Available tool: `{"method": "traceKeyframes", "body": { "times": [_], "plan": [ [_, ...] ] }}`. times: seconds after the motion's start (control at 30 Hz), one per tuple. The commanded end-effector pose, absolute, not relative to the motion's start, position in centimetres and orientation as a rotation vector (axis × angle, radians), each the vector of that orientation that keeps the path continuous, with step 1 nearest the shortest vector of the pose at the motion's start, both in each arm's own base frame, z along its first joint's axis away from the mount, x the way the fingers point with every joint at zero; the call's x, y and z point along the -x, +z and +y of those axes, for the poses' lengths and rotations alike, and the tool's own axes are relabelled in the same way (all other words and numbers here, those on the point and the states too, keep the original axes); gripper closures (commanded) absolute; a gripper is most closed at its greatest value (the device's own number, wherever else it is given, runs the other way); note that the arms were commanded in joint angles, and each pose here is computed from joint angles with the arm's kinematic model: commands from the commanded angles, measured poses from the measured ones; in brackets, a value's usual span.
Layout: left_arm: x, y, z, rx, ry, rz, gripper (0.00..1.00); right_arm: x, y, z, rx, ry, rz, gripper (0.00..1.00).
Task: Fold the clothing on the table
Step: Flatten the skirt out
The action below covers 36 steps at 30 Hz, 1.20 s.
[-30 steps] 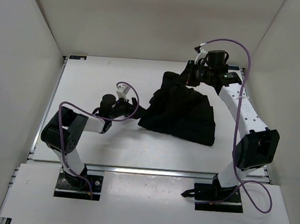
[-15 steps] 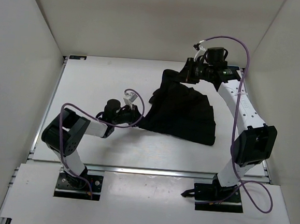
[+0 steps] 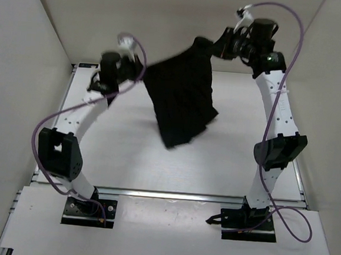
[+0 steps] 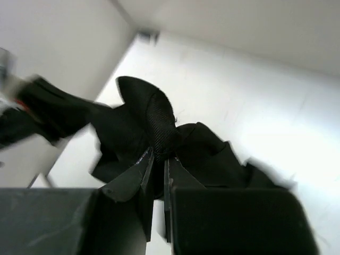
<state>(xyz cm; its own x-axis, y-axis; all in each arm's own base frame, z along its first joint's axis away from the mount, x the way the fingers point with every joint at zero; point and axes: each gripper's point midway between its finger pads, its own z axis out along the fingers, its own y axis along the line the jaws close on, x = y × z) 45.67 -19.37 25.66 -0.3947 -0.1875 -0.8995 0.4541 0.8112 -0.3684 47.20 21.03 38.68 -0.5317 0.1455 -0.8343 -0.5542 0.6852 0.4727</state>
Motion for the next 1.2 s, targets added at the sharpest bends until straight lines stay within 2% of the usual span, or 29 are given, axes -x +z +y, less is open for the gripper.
{"method": "traceKeyframes", "body": {
  "times": [0.0, 0.03, 0.13, 0.23, 0.27, 0.33, 0.43, 0.57, 0.63, 0.7, 0.8, 0.9, 1.0, 1.03, 1.1, 1.17],
  "plan": [
    [-48.5, 40.2, -13.9, -0.215, -0.465, 1.676, 1.00, -47.8, 49.0, 17.8, 0.313, 0.863, 1.661, 1.00],
    [-48.8, 45.1, -13.4, -0.208, -0.421, 1.585, 1.00, -47.9, 49.6, 16.6, 0.290, 0.838, 1.648, 1.00],
    [-46.3, 51.0, -15.2, -0.298, -0.345, 1.467, 1.00, -46.4, 49.1, 13.9, 0.268, 0.773, 1.664, 1.00],
    [-43.9, 48.5, -17.4, -0.362, -0.369, 1.507, 1.00, -45.2, 41.5, 12.2, 0.211, 0.717, 1.824, 1.00],
    [-42.8, 46.3, -18.0, -0.375, -0.374, 1.547, 1.00, -43.8, 41.9, 11.8, 0.218, 0.662, 1.805, 1.00],
    [-40.0, 43.2, -19.6, -0.458, -0.326, 1.555, 1.00, -41.5, 38.0, 11.7, 0.239, 0.611, 1.882, 1.00],
    [-35.2, 38.6, -19.3, -0.509, -0.263, 1.636, 1.00, -37.0, 36.9, 12.9, 0.283, 0.583, 1.907, 1.00],
    [-29.0, 41.1, -17.3, -0.413, -0.368, 1.593, 1.00, -31.5, 37.9, 16.8, 0.374, 0.676, 1.889, 1.00],
    [-27.8, 43.9, -15.7, -0.336, -0.418, 1.520, 1.00, -30.1, 39.0, 19.2, 0.415, 0.760, 1.865, 1.00],
    [-27.3, 47.5, -14.7, -0.292, -0.446, 1.432, 1.00, -30.9, 39.7, 20.5, 0.441, 0.810, 1.856, 1.00],
    [-29.1, 48.1, -16.0, -0.307, -0.474, 1.427, 1.00, -33.6, 40.4, 20.3, 0.454, 0.735, 1.859, 1.00],
    [-32.2, 45.2, -17.7, -0.320, -0.506, 1.480, 1.00, -37.4, 37.3, 18.3, 0.396, 0.693, 1.935, 1.00],
    [-36.1, 37.5, -19.5, -0.296, -0.573, 1.640, 1.00, -40.4, 32.3, 16.7, 0.349, 0.639, 2.027, 1.00],
    [-36.9, 36.6, -19.4, -0.268, -0.582, 1.652, 1.00, -41.1, 30.5, 16.6, 0.345, 0.638, 2.060, 1.00],
    [-39.1, 30.3, -19.6, -0.244, -0.571, 1.789, 1.00, -43.1, 27.8, 15.5, 0.323, 0.616, 2.105, 1.00],
    [-41.1, 27.4, -19.3, -0.205, -0.526, 1.825, 1.00, -46.2, 25.1, 15.3, 0.326, 0.638, 2.137, 1.00]
  ]
}}
